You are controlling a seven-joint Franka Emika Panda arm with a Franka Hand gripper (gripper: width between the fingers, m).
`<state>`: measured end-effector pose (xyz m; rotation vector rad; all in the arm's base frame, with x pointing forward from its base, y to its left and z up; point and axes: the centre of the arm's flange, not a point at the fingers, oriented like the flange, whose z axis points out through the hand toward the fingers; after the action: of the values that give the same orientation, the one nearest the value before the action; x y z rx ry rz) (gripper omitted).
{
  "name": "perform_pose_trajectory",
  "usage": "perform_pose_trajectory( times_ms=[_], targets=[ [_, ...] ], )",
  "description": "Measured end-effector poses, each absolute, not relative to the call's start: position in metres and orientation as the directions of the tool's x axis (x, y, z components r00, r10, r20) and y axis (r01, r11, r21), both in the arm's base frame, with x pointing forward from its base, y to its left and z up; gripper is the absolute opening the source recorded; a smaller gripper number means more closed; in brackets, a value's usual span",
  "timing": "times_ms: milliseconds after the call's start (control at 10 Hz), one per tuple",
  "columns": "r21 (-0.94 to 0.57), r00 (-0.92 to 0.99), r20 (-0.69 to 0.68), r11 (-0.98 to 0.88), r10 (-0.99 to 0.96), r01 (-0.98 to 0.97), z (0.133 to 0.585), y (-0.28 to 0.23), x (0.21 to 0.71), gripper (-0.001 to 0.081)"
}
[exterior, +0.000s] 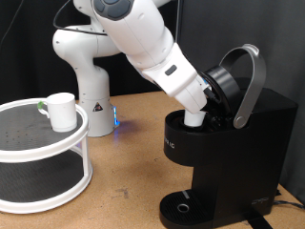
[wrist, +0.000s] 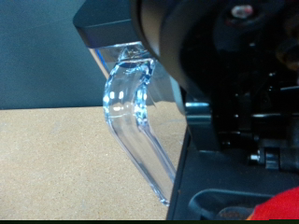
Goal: Make a cup of coffee with the keurig machine
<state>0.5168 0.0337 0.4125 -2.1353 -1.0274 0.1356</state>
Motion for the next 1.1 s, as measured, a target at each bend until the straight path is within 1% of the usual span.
perform_pose_trajectory(
  times_ms=[300, 700, 800, 900, 1100],
  targets=[
    [-0.663, 0.671, 0.208, -0.402, 0.712, 0.632, 0.403, 0.044, 0.515, 0.0808],
    [-0.657, 0.677, 0.210, -0.411, 0.705, 0.632, 0.398, 0.045, 0.515, 0.0808],
    [-0.654, 0.682, 0.221, -0.413, 0.697, 0.634, 0.399, 0.044, 0.517, 0.0808],
    [-0.635, 0.685, 0.262, -0.414, 0.680, 0.653, 0.403, 0.041, 0.521, 0.0808],
    [-0.594, 0.687, 0.314, -0.428, 0.656, 0.681, 0.422, 0.028, 0.521, 0.0808]
  ],
)
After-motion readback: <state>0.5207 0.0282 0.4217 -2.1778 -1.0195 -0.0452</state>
